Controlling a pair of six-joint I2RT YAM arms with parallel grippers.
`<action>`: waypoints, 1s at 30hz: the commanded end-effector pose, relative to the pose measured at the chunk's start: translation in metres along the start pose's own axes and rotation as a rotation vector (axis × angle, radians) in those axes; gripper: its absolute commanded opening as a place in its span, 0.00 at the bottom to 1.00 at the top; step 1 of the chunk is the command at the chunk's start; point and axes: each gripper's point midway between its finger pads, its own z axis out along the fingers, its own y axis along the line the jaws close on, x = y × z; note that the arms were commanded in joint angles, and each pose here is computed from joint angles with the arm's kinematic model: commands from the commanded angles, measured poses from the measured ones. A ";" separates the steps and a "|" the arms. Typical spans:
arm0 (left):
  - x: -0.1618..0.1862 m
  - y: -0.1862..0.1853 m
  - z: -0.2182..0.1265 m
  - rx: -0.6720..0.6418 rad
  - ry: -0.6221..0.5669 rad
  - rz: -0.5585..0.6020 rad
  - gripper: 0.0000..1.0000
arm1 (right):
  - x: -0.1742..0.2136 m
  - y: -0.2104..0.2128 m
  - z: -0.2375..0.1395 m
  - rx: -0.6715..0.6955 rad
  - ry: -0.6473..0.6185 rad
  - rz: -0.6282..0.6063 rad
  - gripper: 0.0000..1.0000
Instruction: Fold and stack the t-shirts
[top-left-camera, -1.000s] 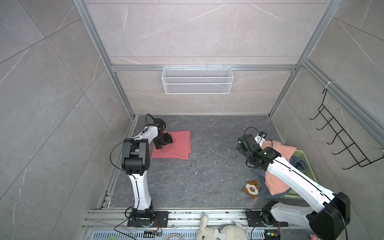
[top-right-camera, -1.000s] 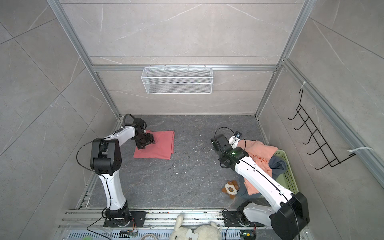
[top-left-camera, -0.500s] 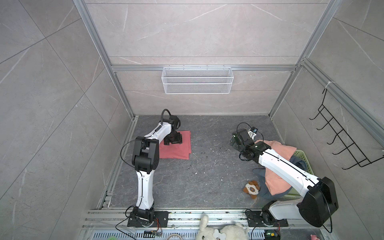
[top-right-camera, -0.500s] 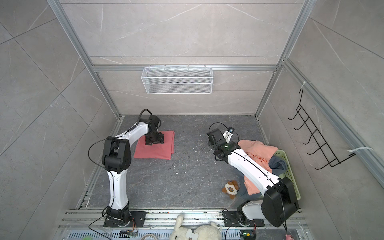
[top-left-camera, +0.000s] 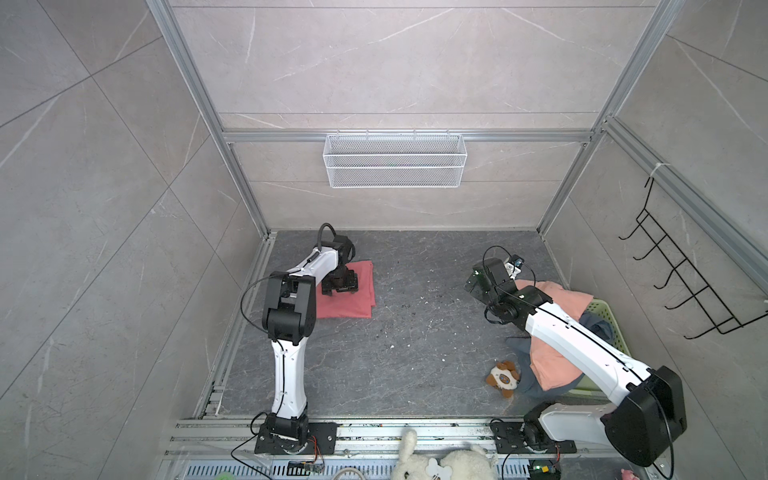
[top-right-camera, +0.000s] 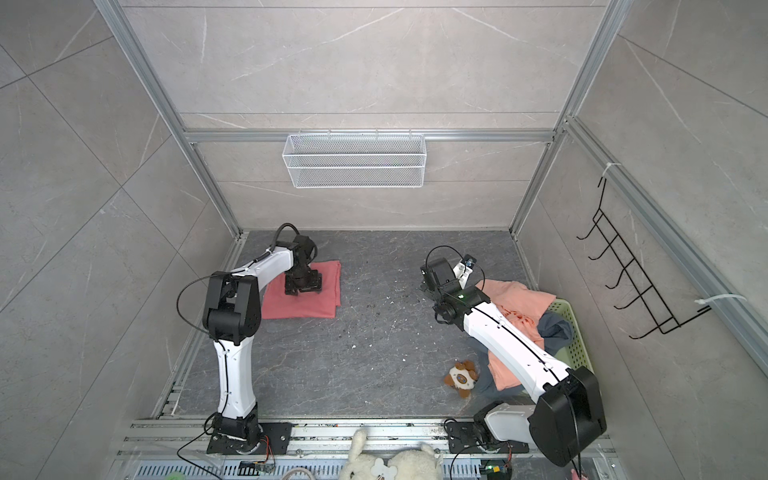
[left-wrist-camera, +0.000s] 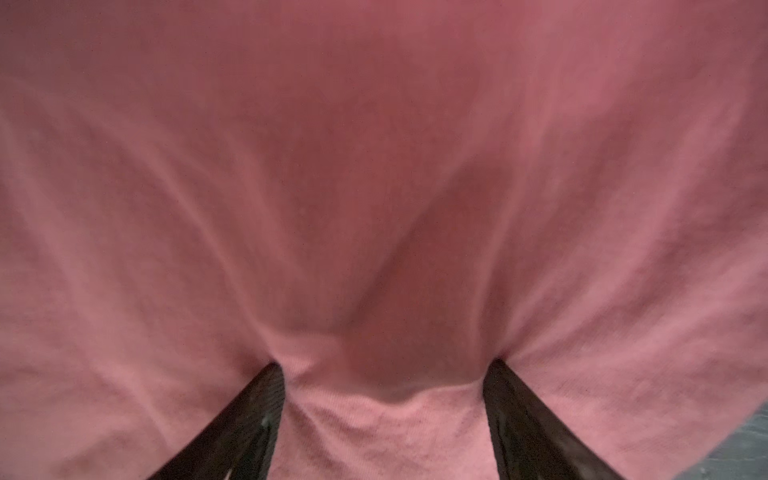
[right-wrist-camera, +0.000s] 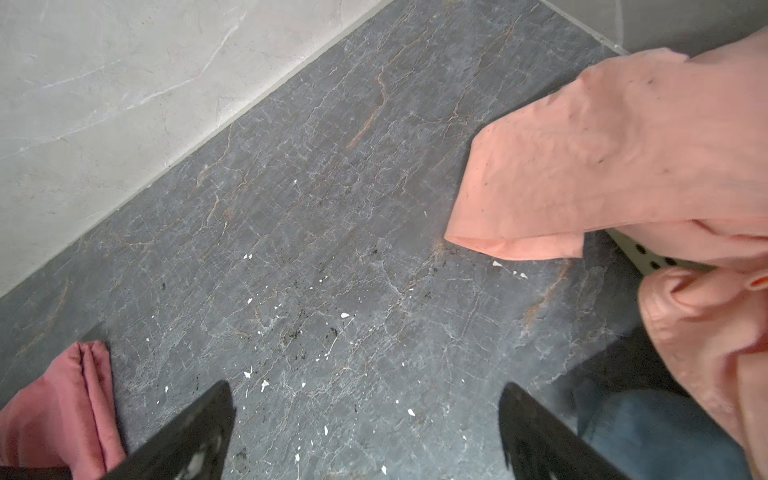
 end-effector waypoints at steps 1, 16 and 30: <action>0.038 0.065 0.015 -0.130 0.123 -0.050 0.77 | 0.001 -0.012 0.000 0.035 -0.002 -0.007 0.99; 0.103 0.172 -0.010 -0.365 0.172 -0.152 0.76 | -0.004 -0.003 0.002 0.017 0.002 -0.025 0.99; -0.002 0.126 -0.089 -0.041 -0.223 -0.255 0.78 | -0.011 0.004 0.006 0.004 0.005 -0.039 0.99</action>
